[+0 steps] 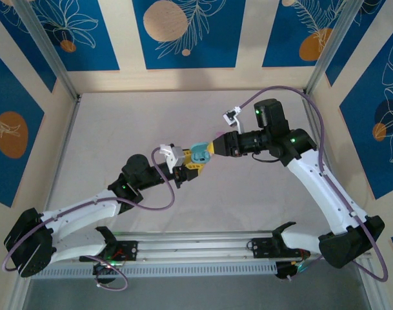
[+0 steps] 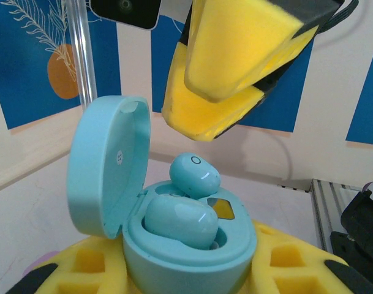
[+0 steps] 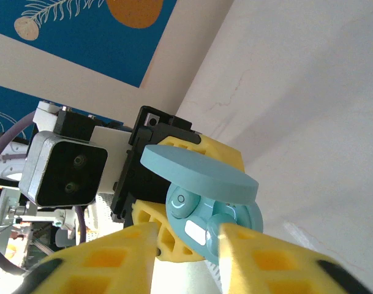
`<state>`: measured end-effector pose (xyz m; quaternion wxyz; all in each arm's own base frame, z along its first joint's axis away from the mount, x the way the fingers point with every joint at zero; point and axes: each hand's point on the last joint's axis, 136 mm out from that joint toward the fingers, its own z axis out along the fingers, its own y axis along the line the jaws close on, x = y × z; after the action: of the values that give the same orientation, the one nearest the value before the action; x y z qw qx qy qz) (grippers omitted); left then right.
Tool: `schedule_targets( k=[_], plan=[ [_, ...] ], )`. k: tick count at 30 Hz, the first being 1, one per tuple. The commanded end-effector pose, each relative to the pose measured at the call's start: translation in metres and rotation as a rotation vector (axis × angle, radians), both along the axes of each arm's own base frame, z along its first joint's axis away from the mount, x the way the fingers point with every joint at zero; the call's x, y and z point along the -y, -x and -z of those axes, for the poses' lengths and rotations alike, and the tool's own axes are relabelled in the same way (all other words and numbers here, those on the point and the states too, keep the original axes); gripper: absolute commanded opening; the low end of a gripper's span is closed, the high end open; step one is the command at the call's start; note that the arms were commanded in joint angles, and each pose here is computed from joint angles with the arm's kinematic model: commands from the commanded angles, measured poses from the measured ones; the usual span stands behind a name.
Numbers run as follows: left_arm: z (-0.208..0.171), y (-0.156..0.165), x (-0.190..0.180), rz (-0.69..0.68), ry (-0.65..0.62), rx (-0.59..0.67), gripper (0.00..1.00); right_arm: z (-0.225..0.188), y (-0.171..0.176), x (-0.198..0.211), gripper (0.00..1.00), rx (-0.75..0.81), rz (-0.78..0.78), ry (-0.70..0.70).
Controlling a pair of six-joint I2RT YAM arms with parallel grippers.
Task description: Insert wireless bluetooth earbuds into charging case
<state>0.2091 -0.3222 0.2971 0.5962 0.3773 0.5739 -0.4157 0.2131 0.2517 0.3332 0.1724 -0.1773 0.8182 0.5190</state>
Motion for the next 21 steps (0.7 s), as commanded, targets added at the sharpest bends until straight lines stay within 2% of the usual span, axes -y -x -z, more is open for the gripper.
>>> schedule_targets(
  k=[1, 14, 19, 21],
  plan=[
    [-0.026, 0.007, 0.001, 0.019, 0.060, 0.057, 0.32, 0.002, 0.004, -0.002, 0.27, -0.027, -0.031, 0.005],
    [-0.025, 0.008, 0.002, 0.028, 0.055, 0.054, 0.32, 0.010, 0.004, -0.015, 0.22, -0.044, -0.073, 0.014],
    [-0.025, 0.008, 0.000, 0.019, 0.055, 0.055, 0.32, 0.010, 0.001, -0.012, 0.25, -0.030, -0.048, 0.039],
    [-0.026, 0.008, -0.002, 0.014, 0.055, 0.058, 0.32, 0.007, 0.000, -0.006, 0.31, -0.009, -0.020, 0.050]
  ],
)
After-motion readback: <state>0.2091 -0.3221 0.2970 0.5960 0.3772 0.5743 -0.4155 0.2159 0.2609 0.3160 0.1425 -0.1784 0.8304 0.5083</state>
